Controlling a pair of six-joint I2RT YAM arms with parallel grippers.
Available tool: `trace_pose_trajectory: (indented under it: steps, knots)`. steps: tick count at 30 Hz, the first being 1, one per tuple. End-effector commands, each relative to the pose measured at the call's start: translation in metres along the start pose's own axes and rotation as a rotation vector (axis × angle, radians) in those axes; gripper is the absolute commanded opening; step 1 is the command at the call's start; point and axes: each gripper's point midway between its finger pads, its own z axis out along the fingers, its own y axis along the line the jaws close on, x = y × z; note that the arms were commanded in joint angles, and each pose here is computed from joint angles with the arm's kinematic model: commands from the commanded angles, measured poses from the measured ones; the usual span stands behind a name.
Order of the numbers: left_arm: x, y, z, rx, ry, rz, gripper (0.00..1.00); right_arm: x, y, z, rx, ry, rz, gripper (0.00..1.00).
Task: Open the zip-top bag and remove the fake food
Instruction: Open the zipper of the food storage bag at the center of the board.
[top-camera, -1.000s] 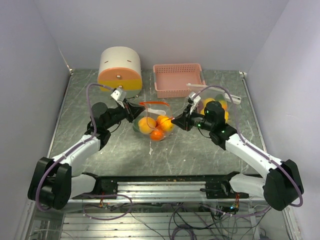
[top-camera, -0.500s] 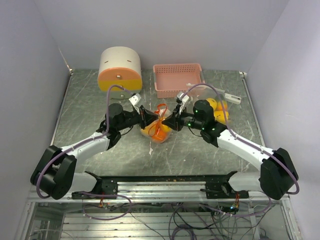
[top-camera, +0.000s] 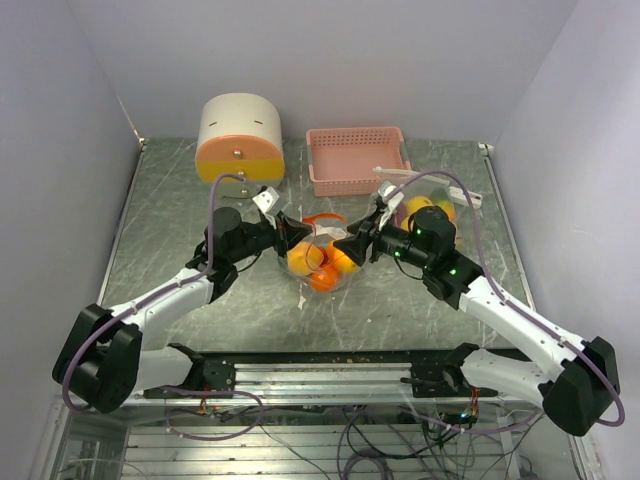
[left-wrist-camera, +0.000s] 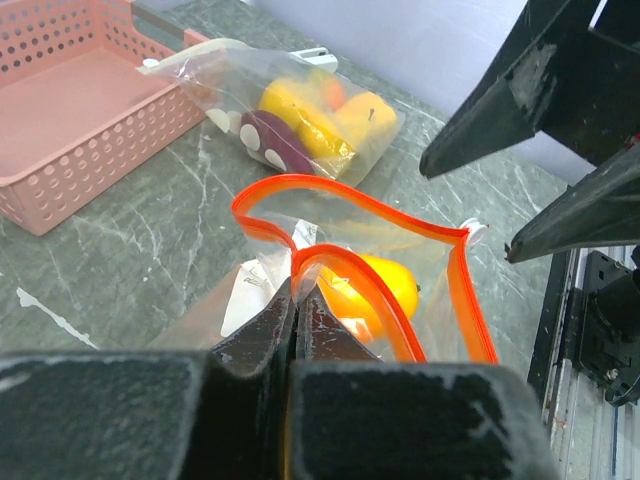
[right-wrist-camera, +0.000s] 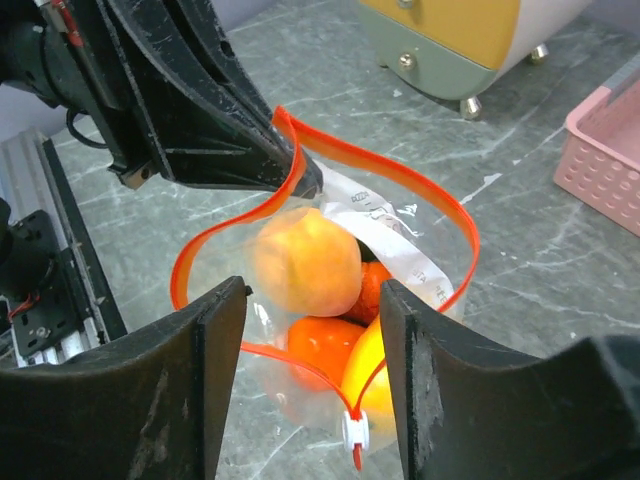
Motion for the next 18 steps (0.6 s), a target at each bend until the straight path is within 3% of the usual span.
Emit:
trace_pose_trajectory:
  steps: [1,5,12,18]
  knots:
    - [-0.010,-0.010,0.004,0.065,-0.026,0.035,0.07,-0.016,-0.011,-0.002,0.075,-0.027,-0.009,0.57]
    - [-0.012,-0.012,0.003,0.073,-0.028,0.038,0.07,-0.018,-0.019,0.011,0.097,-0.007,0.010,0.55]
    - [-0.016,-0.019,-0.002,0.090,-0.032,0.054,0.07,0.020,-0.053,0.042,0.204,0.112,0.037,0.56]
    - [-0.014,-0.017,-0.004,0.080,-0.026,0.059,0.07,0.032,-0.062,0.055,0.219,0.139,0.044,0.53]
